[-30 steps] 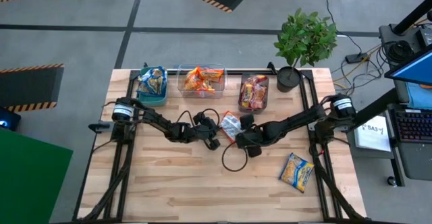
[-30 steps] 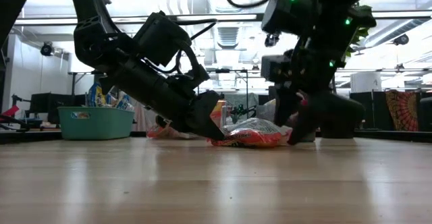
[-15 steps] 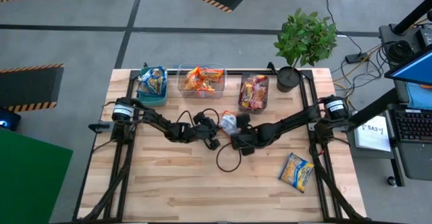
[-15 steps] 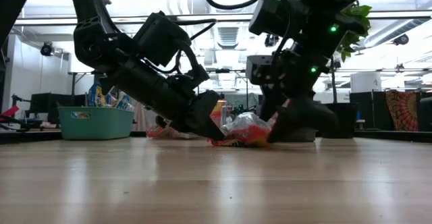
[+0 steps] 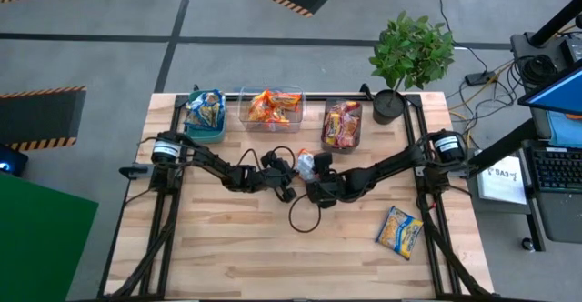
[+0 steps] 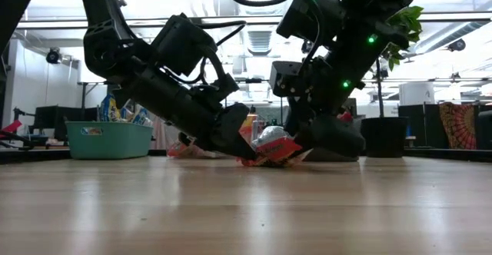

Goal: Sort Maruchan noodles
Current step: Put the orange noodle pack into the transparent bin

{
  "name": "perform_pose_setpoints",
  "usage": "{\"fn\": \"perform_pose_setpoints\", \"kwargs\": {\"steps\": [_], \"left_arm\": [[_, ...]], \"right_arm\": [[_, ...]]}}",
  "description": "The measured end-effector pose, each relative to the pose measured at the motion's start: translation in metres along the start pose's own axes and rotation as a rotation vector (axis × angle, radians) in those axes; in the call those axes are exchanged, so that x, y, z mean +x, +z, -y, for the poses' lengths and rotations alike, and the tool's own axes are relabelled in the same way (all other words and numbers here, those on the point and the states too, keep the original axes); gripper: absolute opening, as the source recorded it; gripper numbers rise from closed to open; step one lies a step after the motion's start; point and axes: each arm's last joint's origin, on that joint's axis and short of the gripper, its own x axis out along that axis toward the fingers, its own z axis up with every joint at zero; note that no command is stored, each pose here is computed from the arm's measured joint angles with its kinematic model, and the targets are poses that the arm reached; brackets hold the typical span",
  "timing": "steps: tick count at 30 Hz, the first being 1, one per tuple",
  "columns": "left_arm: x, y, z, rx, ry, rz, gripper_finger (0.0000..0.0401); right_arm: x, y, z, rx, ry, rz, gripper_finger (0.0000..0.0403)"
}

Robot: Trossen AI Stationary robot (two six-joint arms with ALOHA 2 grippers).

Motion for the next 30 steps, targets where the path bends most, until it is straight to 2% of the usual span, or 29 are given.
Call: {"fn": "perform_pose_setpoints", "kwargs": {"steps": [10, 17, 22, 26, 30], "left_arm": [[-0.007, 0.005, 0.003, 0.016, -0.03, -0.007, 0.0], [-0.031, 0.02, 0.001, 0.085, -0.028, -0.1, 0.0], [-0.048, 0.032, -0.002, 0.123, -0.058, -0.142, 0.0011], [-0.061, 0.042, -0.003, 0.142, -0.075, -0.148, 0.0038], [-0.073, 0.046, -0.005, 0.168, -0.079, -0.169, 0.0087]], "right_arm": [[-0.002, 0.0, 0.001, 0.004, 0.019, 0.005, 0.002], [-0.018, 0.01, 0.017, 0.184, 0.191, 0.027, 0.0013], [-0.025, 0.026, 0.04, 0.357, 0.369, 0.034, 0.0013], [-0.028, 0.036, 0.057, 0.456, 0.507, 0.067, 0.0013], [-0.03, 0.041, 0.067, 0.5, 0.554, 0.081, 0.0013]]}}
